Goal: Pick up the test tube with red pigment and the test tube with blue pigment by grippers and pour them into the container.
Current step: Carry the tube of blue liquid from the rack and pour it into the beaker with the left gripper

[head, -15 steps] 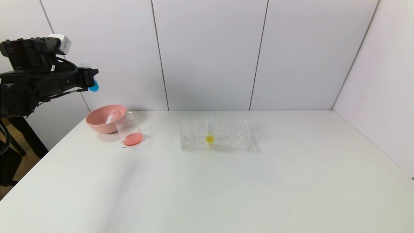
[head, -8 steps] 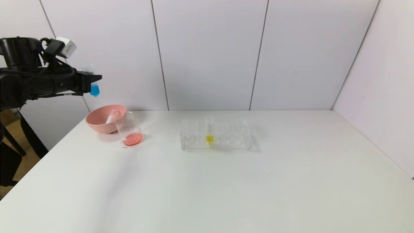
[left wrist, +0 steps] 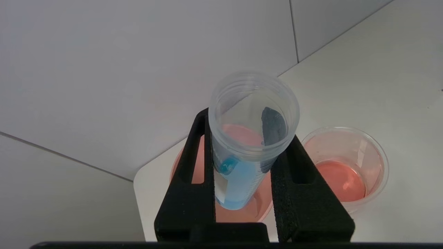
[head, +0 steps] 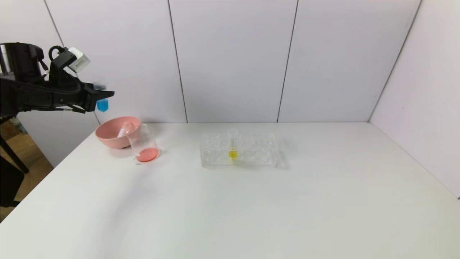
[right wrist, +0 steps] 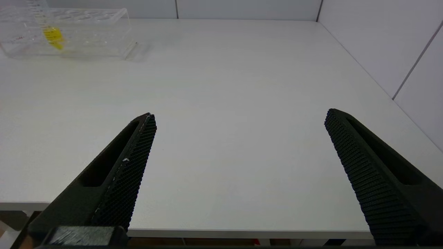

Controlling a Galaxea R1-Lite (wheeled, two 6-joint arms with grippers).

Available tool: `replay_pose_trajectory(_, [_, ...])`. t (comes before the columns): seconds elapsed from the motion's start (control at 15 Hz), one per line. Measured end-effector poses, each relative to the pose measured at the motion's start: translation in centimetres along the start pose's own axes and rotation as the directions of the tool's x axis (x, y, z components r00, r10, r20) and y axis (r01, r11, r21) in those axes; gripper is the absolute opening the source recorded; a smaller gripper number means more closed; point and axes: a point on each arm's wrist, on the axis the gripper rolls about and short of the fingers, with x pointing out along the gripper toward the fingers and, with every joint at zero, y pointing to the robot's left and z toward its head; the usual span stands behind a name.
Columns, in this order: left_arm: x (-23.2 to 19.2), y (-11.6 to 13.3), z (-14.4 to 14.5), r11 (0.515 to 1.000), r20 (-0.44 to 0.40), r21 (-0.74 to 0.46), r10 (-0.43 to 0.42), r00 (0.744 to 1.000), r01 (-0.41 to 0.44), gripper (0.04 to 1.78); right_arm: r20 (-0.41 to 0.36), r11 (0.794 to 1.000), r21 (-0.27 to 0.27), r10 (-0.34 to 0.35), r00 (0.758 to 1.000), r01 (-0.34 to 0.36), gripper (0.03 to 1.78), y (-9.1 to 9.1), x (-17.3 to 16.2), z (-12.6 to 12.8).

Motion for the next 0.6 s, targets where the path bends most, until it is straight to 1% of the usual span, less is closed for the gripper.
replay_pose_trajectory(0.33, [-0.14, 0.07, 0.26, 0.994, -0.054, 0.097, -0.045, 0.998, 0.05, 0.47, 0.0, 1.0, 0.0, 0.0, 1.0, 0.0, 1.78, 0.0, 0.0, 0.0])
replay_pose_trajectory(0.6, [0.02, 0.12, 0.12, 0.994, -0.06, 0.099, -0.05, 0.997, 0.056, 0.47, 0.0, 1.0, 0.0, 0.0, 1.0, 0.0, 1.77, 0.0, 0.0, 0.0])
